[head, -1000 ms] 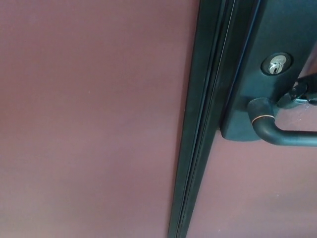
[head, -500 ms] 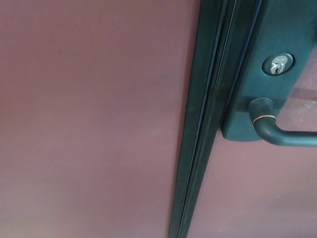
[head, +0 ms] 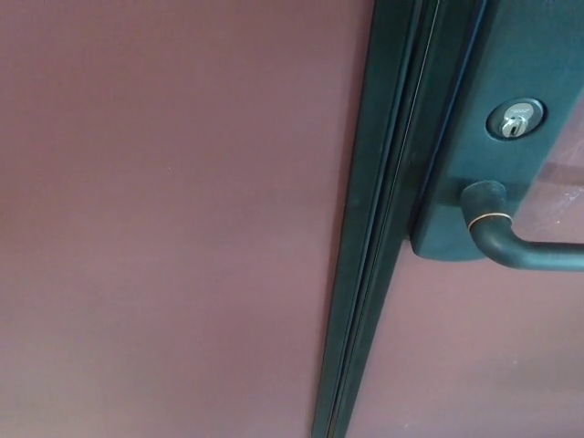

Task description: The robot walks towards the door handle and put its right hand on it and twist the handle

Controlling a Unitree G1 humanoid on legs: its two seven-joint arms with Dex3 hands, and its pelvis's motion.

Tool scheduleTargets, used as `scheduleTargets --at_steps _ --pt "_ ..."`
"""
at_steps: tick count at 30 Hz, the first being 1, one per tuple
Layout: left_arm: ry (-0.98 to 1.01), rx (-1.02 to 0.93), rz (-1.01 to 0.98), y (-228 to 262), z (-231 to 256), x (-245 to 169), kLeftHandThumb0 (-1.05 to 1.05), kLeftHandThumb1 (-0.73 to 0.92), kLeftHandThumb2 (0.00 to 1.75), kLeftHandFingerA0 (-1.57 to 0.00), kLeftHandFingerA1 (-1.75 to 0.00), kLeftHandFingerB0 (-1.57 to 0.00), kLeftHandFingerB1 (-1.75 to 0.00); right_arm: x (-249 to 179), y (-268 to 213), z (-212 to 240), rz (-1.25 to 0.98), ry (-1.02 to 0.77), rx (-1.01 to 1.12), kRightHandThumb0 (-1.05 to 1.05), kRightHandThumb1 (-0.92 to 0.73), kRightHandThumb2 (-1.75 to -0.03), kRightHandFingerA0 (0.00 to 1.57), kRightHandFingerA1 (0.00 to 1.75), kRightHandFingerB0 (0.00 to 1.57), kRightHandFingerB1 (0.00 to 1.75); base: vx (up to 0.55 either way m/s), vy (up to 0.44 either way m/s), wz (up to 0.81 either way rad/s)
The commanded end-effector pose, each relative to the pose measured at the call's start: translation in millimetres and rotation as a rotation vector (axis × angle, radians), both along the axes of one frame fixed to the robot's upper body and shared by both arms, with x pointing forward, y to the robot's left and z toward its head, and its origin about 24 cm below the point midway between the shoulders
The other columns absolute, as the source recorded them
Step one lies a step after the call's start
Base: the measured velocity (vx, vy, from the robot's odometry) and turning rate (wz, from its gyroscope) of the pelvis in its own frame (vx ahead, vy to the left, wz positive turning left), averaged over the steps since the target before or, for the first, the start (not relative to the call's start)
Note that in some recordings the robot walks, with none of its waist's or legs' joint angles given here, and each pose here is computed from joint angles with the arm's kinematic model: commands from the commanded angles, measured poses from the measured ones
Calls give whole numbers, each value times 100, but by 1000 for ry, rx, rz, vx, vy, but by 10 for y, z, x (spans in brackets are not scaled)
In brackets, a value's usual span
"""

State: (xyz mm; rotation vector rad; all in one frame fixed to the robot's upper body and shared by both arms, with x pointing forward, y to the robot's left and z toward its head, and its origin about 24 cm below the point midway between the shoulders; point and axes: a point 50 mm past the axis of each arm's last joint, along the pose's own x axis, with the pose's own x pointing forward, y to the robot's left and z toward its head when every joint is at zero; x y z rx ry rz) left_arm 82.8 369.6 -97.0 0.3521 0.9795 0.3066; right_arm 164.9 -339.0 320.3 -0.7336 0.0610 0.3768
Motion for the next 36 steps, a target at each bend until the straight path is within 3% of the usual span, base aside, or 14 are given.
scheduleTargets --at_steps 1,2,3,7,8,13,14,18,21,22,25,29,30,36 --pt "30 -36 -25 -105 -78 -21 -23 49 55 -73 -49 -53 -41 -431 -543 -996 -103 253 354 -60 -44 -68 16 42 20 37 0 0 0" --pt "28 -37 -28 -108 -77 -14 -23 49 55 -73 -49 -53 -41 -433 -541 -1110 -122 275 369 -60 -44 -68 16 42 20 37 0 0 0" --pt "32 -35 -35 -116 -82 -15 -23 48 55 -72 -49 -53 -41 -424 -534 -1259 -149 308 383 -55 -52 -55 17 35 23 31 0 0 0" --pt "42 -26 -55 -120 -80 18 -25 49 55 -72 -49 -53 -41 -333 -447 -2056 -347 479 309 -52 -56 -57 20 35 22 30 0 0 0" --pt "40 -27 -57 -123 -79 26 -25 49 56 -72 -49 -53 -41 -319 -431 -2231 -395 512 260 -29 -40 -94 9 51 7 49 0 0 0" --pt "18 -46 -60 -172 -91 103 -25 49 55 -72 -49 -53 -41 -280 -391 -2893 -522 574 222 -28 -38 -94 12 52 10 50 0 0 0" --pt "20 -48 -62 -191 -102 113 -33 41 67 -67 -56 -48 -48 -286 -388 -2981 -539 583 214 -50 -57 -57 30 37 24 31 0 0 0" --pt "41 -40 -85 -226 -133 57 -26 49 55 -72 -48 -53 -41 -357 -327 -3398 -581 670 125 -51 -58 -57 34 38 25 31 0 0 0" --pt "44 -41 -86 -233 -139 51 -26 49 55 -72 -48 -53 -41 -362 -339 -3414 -582 668 119 -51 -58 -57 34 38 25 31 0 0 0" --pt "40 -45 -89 -254 -143 105 -35 41 67 -66 -55 -49 -49 -295 -204 -3714 -605 739 70 -58 -49 -75 32 46 22 40 0 0 0" --pt "36 -49 -88 -261 -143 124 -35 41 67 -66 -55 -49 -49 -272 -161 -3819 -614 763 56 -58 -49 -76 33 47 20 40 0 0 0" --pt "30 -54 -86 -268 -142 142 -35 41 67 -66 -55 -49 -49 -249 -117 -3924 -625 790 45 -58 -49 -76 33 47 20 40 0 0 0" --pt "43 -50 -91 -269 -152 100 -27 49 55 -72 -47 -53 -41 -275 58 -4125 -639 864 47 -51 -60 -58 39 37 26 30 0 0 0" --pt "59 -46 -101 -257 -155 50 -27 49 55 -73 -47 -53 -41 -302 316 -4357 -626 931 35 -49 -60 -58 40 37 27 31 0 0 0"
